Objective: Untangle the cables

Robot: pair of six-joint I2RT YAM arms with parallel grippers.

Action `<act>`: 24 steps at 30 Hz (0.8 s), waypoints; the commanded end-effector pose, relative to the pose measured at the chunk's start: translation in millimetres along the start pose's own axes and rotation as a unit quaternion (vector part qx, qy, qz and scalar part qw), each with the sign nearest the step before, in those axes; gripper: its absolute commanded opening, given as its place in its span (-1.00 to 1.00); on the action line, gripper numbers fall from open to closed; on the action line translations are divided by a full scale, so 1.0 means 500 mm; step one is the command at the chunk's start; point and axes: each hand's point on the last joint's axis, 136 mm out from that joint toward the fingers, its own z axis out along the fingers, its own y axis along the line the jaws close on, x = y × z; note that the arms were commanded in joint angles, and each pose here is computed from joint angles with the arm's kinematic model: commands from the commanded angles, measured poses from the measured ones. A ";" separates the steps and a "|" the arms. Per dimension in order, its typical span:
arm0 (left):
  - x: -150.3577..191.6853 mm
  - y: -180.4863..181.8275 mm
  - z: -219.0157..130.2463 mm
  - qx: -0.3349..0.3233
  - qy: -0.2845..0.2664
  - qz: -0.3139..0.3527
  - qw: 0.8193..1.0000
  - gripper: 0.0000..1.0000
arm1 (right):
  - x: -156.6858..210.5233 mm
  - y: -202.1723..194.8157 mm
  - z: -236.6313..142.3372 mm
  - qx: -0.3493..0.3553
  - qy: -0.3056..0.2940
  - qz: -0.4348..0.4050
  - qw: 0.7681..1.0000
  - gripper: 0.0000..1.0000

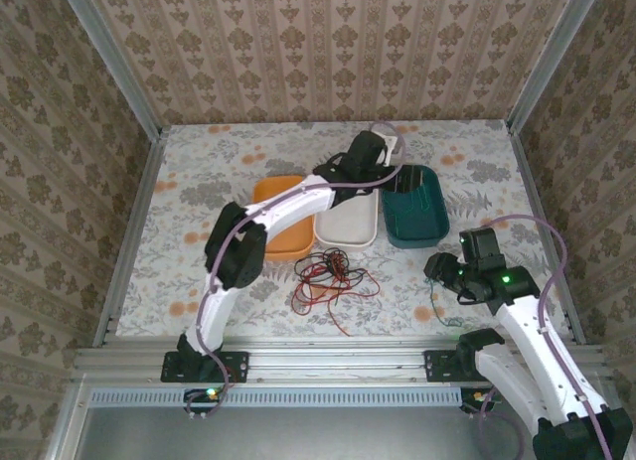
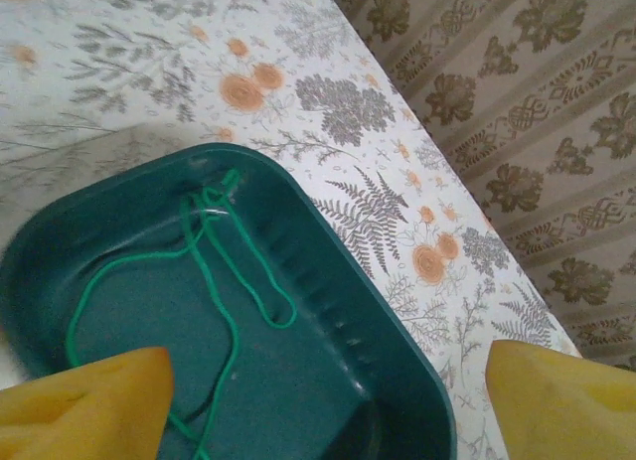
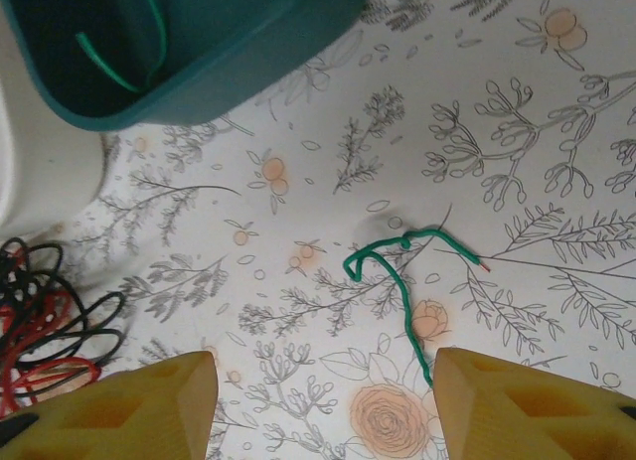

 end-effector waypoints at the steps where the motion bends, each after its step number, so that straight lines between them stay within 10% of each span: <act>1: -0.089 -0.057 -0.129 -0.033 -0.098 0.038 0.994 0.67 | 0.020 -0.009 0.024 0.010 0.019 0.000 1.000 0.20; 14: 0.210 0.060 -0.296 -0.189 -0.091 -0.025 0.977 0.65 | 0.085 -0.036 0.123 0.058 0.087 -0.027 0.994 -0.01; 24: 0.227 0.085 -0.334 -0.207 -0.105 -0.044 0.972 0.65 | 0.078 -0.027 0.147 0.124 0.127 -0.085 0.980 -0.09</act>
